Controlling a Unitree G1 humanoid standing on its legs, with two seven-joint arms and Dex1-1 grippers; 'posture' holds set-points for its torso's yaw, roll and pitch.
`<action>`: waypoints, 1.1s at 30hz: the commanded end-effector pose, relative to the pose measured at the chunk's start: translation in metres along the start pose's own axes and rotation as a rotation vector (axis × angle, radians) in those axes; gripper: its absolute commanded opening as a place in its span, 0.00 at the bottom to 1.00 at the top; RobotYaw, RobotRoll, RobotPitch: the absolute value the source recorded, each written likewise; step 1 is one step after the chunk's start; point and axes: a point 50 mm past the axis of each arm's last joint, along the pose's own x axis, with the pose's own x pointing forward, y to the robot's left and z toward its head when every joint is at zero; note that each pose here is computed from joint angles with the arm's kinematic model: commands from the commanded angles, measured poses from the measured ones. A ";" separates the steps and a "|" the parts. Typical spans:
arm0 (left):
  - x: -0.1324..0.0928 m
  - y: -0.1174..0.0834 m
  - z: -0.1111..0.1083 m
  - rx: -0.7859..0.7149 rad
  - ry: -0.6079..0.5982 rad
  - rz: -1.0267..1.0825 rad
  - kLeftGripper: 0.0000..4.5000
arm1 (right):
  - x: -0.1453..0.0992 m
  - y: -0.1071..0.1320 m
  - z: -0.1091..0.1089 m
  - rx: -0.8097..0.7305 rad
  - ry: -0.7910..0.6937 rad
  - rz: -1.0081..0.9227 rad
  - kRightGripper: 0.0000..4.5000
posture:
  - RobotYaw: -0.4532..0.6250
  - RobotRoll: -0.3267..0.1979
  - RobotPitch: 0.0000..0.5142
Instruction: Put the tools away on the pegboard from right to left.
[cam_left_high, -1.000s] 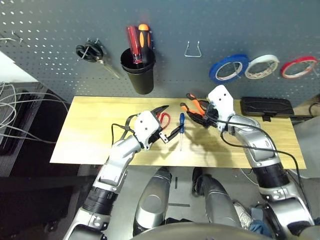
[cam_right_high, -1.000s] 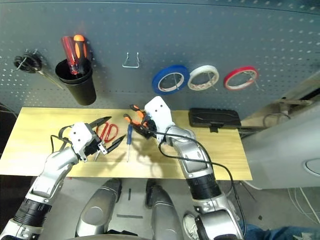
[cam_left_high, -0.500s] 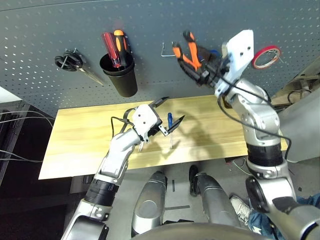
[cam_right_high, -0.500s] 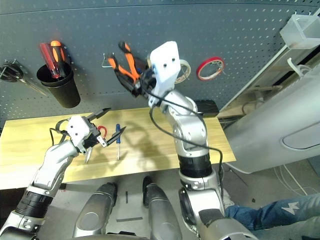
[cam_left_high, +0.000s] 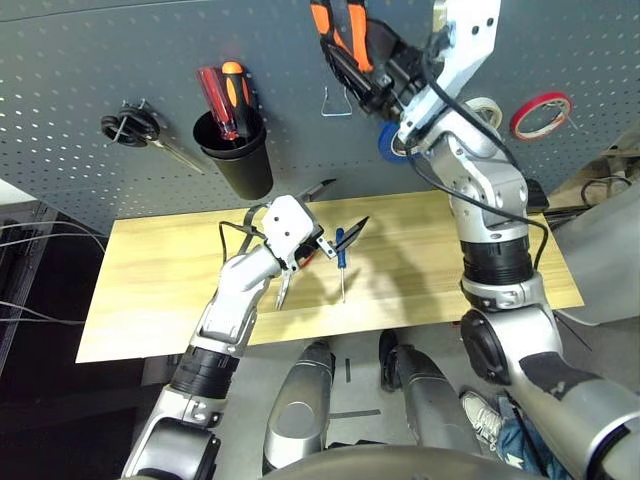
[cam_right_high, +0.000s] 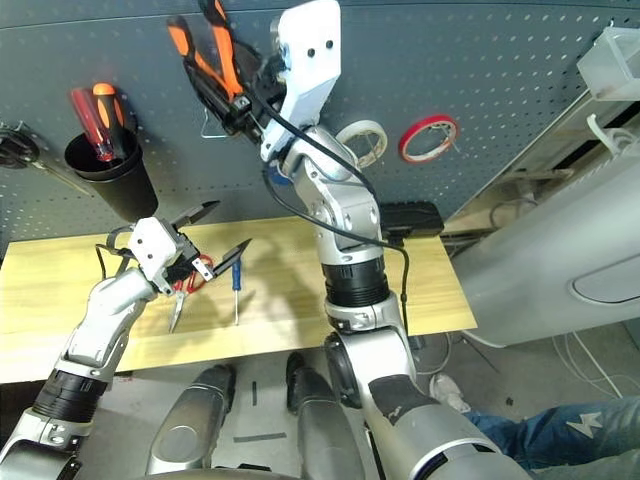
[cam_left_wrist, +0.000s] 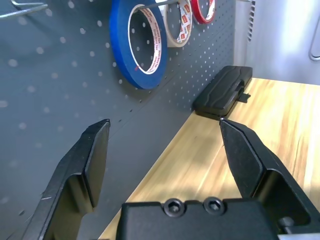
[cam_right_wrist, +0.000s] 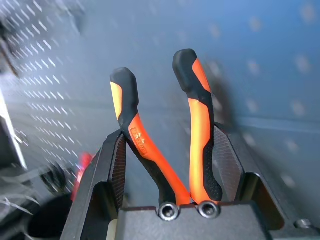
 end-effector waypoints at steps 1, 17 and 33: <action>-0.005 -0.002 -0.004 0.002 0.023 0.006 1.00 | 0.007 0.003 0.011 0.010 -0.064 0.023 0.65 | 0.67 0.62 0.39; -0.006 -0.005 -0.005 -0.002 0.023 0.029 1.00 | 0.020 -0.004 -0.015 -0.049 -0.114 -0.007 0.65 | 0.68 0.62 0.42; -0.013 -0.011 -0.004 -0.011 0.035 0.034 1.00 | 0.017 -0.006 -0.050 -0.051 -0.084 -0.023 0.65 | 0.71 0.62 0.48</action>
